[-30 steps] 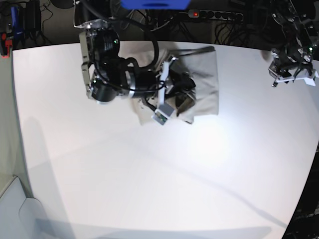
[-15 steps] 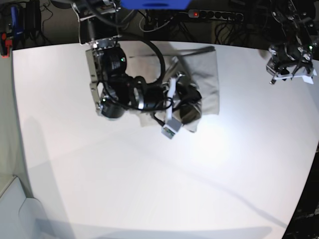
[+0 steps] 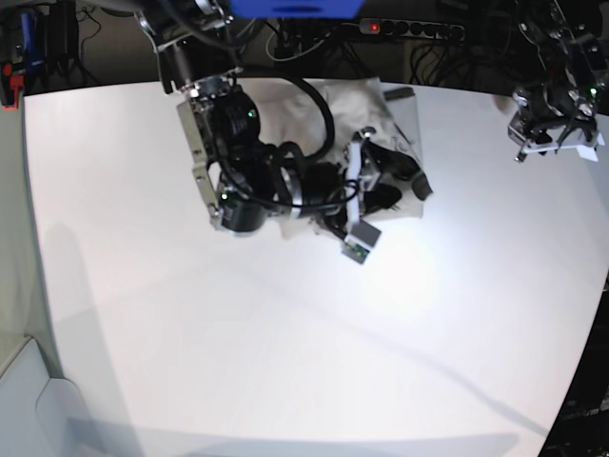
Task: Layout the t-shirt on the table in an organized manner, then fold the t-shirt properly
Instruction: 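Grasp the strip's free end with the right gripper and fold it over the stack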
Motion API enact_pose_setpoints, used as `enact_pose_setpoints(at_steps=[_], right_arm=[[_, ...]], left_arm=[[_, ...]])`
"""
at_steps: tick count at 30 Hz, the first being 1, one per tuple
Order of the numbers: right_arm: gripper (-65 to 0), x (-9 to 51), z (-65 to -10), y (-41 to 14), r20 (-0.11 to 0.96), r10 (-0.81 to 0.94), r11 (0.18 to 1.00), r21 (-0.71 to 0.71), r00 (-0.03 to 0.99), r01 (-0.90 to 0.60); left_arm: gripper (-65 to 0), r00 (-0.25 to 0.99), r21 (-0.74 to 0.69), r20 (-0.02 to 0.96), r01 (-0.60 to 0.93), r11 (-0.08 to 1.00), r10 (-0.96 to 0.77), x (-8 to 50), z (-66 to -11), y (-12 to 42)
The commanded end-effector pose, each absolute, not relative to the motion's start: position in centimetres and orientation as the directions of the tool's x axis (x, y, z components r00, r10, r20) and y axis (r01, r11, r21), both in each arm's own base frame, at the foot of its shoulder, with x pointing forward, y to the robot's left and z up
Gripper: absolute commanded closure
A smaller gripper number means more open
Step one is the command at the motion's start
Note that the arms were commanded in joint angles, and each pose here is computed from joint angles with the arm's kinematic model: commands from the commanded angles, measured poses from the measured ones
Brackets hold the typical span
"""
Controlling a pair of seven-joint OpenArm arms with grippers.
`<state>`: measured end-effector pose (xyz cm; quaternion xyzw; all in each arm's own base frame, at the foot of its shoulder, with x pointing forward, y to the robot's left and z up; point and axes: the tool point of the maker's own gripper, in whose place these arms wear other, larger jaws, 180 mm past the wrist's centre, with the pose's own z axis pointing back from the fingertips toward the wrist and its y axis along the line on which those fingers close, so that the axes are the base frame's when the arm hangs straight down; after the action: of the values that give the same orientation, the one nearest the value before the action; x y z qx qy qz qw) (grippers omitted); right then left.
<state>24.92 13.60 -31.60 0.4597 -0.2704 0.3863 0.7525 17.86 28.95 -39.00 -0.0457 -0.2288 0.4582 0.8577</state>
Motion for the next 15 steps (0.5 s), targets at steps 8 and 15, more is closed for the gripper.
enact_pose_setpoints(at_steps=[8,15], right_arm=[[-33.9,26.6,-29.3,11.6,0.82,0.282,0.313,0.413,0.499,-0.855],[-22.0,28.4,-31.0,9.9,0.802,0.27,0.377,0.422,0.533,-0.825]], left_arm=[[-20.4,0.485,-0.244,0.398,-0.763,0.599,0.779,17.4,-37.7,31.2],[-20.4,0.449,-0.231,0.425,-0.786,0.573,0.786,16.8,-37.0,33.1]])
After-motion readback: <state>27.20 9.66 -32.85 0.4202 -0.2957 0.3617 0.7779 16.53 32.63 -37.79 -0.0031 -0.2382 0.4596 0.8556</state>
